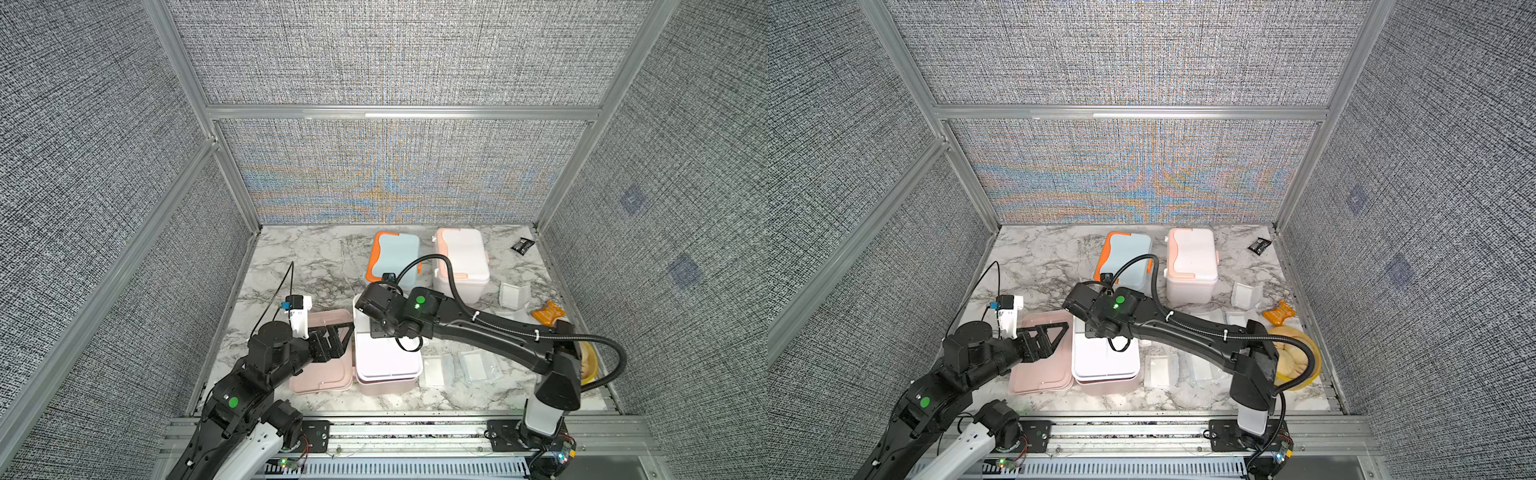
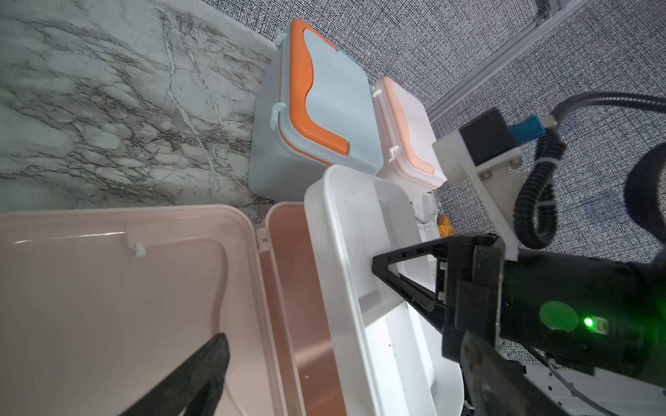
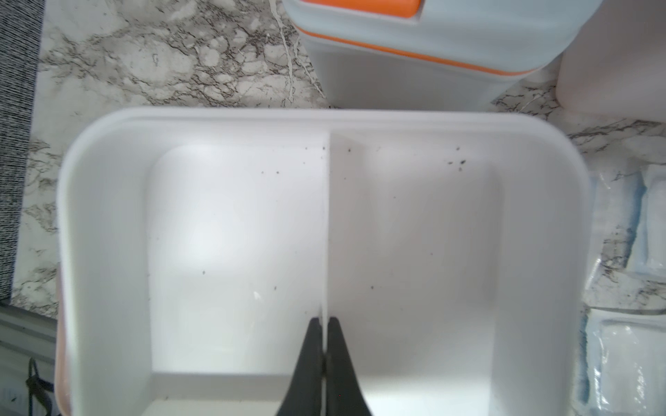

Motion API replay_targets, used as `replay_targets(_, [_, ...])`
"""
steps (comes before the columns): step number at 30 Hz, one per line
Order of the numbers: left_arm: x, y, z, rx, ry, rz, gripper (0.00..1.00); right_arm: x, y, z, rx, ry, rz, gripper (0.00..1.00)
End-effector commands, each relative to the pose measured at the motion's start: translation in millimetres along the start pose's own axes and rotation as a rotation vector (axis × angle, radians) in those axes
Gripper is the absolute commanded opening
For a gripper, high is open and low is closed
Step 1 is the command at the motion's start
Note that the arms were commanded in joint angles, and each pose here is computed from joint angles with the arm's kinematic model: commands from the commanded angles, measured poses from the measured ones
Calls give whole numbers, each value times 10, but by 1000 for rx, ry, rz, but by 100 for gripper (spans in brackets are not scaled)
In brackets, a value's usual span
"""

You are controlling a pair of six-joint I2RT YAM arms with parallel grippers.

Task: Open first aid kits and take out gauze
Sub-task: Pick up the compartment layer from the first aid kit, then place the compartment layer in the first aid kit.

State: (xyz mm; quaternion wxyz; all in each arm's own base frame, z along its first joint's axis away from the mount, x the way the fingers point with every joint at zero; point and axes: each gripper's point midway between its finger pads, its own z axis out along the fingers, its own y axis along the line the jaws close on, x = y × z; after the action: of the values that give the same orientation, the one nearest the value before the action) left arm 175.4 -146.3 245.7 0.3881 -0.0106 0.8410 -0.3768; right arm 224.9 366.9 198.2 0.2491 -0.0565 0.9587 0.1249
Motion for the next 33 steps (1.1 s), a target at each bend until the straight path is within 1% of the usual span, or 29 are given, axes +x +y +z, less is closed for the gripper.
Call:
replay_targets(1, [-126, -161, -29, 60, -38, 19, 100, -121, 62, -151, -79, -77, -18, 0])
replay_targets(11, [-243, -368, -65, 123, -44, 34, 100, -222, 17, -631, -272, -210, -53, 0])
replay_targets(16, [-318, -449, -72, 150, -66, 52, 100, -222, -77, -931, -409, -316, -68, 0])
replay_targets(21, [-319, -491, 18, 178, -54, 47, 100, -193, -280, -1137, -455, -379, -48, 0])
replay_targets(27, [-262, -583, 124, 233, 1, 35, 100, -100, -422, -1311, -525, -411, -45, 0])
replay_targets(28, [-259, -596, 134, 239, 6, 33, 100, -112, -438, -1397, -549, -429, -40, 0])
replay_targets(29, [-258, -600, 149, 241, 11, 31, 100, -43, -497, -1321, -539, -422, -45, 0])
replay_targets(33, [-277, -640, 180, 257, 16, 32, 100, -6, -587, -1418, -574, -455, -44, 0])
